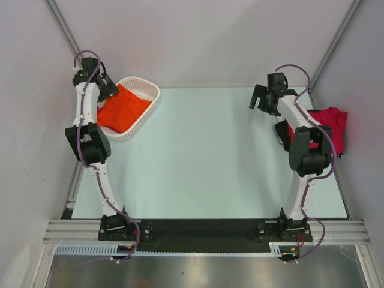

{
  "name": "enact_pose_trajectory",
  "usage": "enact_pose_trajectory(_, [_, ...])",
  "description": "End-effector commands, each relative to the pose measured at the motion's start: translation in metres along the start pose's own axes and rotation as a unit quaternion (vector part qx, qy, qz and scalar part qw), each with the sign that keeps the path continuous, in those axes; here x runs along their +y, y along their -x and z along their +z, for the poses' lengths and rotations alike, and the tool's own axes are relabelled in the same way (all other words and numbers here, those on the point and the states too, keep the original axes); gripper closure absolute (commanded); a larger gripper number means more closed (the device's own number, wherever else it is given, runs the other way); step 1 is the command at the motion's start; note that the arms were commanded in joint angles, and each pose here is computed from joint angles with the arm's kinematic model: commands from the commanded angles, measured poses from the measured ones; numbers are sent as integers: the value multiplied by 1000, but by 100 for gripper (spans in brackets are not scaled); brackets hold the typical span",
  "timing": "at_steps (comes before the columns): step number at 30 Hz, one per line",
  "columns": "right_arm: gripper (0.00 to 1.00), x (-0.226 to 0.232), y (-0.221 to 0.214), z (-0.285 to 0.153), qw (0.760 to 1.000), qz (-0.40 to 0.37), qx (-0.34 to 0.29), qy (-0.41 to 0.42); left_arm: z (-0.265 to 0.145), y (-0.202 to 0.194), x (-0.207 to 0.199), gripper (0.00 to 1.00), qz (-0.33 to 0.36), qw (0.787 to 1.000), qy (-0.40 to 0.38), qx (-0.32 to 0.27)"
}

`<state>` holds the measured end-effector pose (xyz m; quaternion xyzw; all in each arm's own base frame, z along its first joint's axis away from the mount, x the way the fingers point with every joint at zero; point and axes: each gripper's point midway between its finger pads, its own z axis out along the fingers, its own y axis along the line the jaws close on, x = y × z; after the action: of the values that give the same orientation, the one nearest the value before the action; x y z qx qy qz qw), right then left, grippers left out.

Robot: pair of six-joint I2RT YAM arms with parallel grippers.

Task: Fold and stack the t-shirts
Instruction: Grab crumpled tshirt from bin with the left arm

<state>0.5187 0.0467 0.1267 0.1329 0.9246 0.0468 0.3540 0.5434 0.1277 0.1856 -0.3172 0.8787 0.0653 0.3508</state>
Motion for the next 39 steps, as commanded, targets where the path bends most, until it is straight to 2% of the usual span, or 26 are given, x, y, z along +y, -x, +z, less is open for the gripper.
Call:
enact_pose_trajectory(1, [0, 4, 16, -24, 999, -7, -30, 9, 0, -4, -8, 0, -77, 994, -71, 36])
enact_pose_trajectory(8, [0, 10, 22, -13, 999, 0, -30, 20, 39, -27, -6, 0, -77, 992, -62, 73])
enact_pose_trajectory(11, [0, 14, 30, -9, 999, 0, -37, 26, 56, -36, -21, 0, -75, 988, -98, 88])
enact_pose_trajectory(13, [0, 15, 30, -3, 999, 1, -33, 26, 63, -34, -42, 0, -68, 981, -157, 87])
enact_pose_trajectory(15, [0, 16, 33, -3, 999, 1, -36, 27, 66, -29, -52, 0, -61, 979, -179, 73])
enact_pose_trajectory(18, [0, 14, 32, -2, 999, 2, -35, 24, 66, -15, -46, 0, -54, 985, -160, 41])
enact_pose_trajectory(25, [0, 8, 31, 6, 999, 14, -35, 19, 70, 15, -5, 4, -33, 998, -32, -33])
enact_pose_trajectory(29, [0, 8, 37, 13, 999, 23, -36, 21, 72, 12, 8, 1, -5, 999, 13, -38])
enact_pose_trajectory(34, [0, 11, 46, 17, 998, 29, -42, 27, 85, -10, 18, 1, 10, 999, 46, -11])
enact_pose_trajectory(36, [0, 13, 46, 17, 998, 31, -41, 29, 91, -22, 19, 3, 19, 998, 53, 3])
enact_pose_trajectory(39, [0, 14, 50, 16, 998, 36, -46, 30, 101, -41, 23, 21, 29, 997, 71, 29])
